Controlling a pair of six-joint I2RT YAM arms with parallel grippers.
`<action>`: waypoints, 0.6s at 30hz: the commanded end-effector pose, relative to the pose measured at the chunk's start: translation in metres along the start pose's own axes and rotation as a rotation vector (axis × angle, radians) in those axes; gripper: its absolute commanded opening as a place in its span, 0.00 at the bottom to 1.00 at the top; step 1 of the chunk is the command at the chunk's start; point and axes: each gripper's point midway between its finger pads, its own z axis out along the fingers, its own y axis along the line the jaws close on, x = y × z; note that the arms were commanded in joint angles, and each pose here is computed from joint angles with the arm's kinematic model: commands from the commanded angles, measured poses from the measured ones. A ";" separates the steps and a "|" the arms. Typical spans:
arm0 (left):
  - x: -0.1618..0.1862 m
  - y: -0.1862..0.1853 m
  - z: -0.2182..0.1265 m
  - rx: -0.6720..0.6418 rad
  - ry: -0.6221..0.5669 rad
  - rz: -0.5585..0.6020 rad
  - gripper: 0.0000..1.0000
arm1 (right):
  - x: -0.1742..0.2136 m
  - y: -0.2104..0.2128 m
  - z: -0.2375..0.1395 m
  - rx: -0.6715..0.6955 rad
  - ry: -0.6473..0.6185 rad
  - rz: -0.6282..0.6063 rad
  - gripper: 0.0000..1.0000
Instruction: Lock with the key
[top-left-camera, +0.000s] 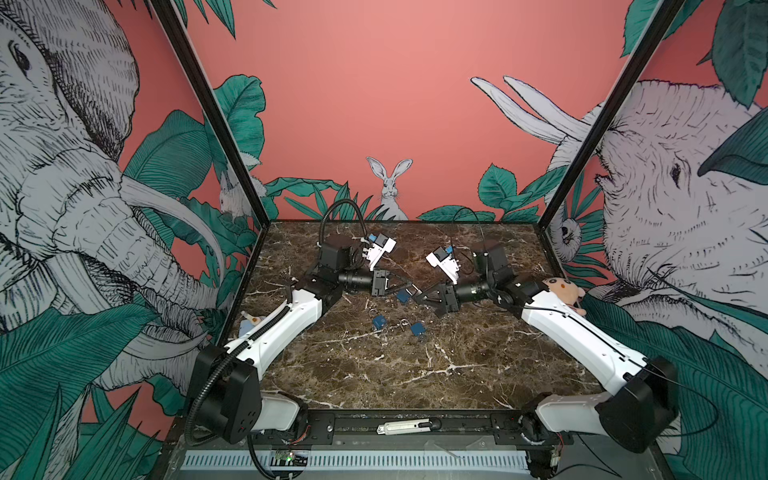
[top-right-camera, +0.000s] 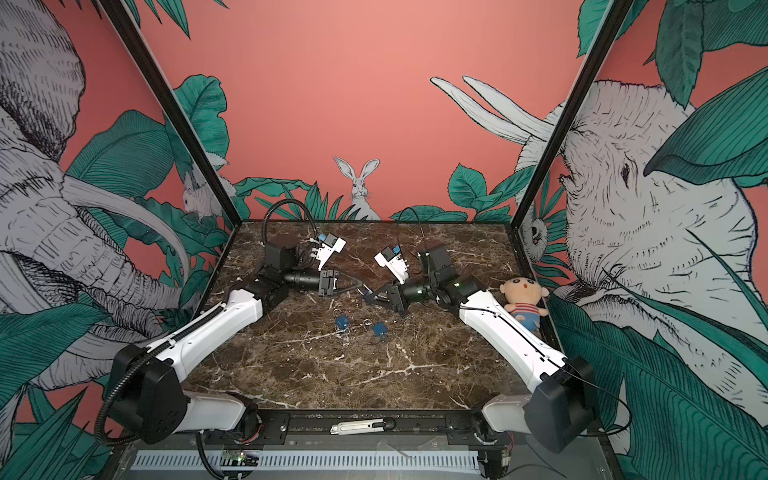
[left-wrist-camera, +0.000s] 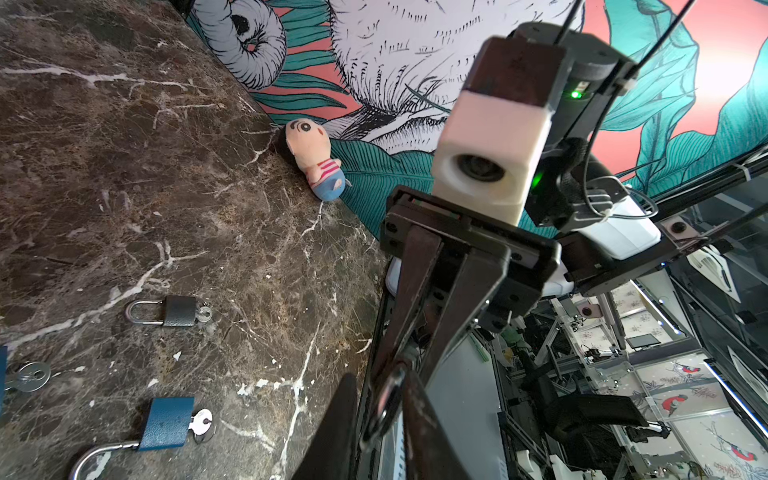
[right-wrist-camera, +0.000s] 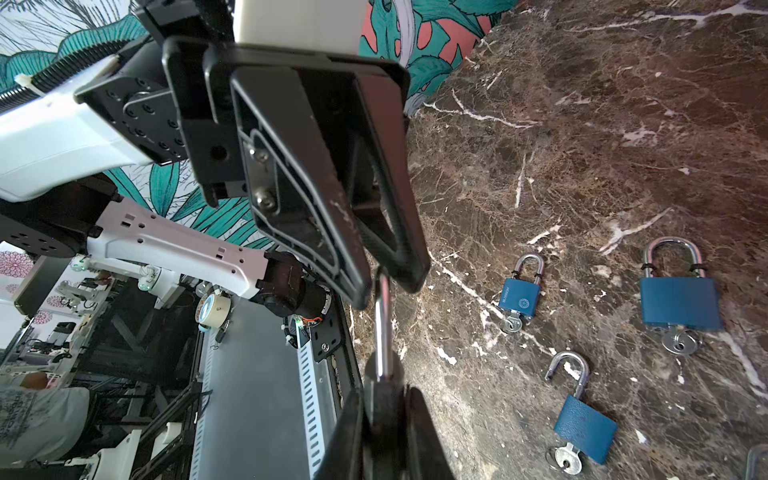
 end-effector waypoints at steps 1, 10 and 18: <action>0.009 0.001 0.002 0.013 0.024 -0.007 0.22 | -0.018 0.008 -0.004 -0.028 -0.046 -0.052 0.00; 0.011 0.005 0.003 0.008 0.029 -0.012 0.15 | -0.020 0.011 -0.004 -0.048 -0.054 -0.049 0.00; 0.011 0.008 0.004 0.000 0.031 -0.019 0.09 | -0.023 0.017 -0.005 -0.073 -0.064 -0.050 0.00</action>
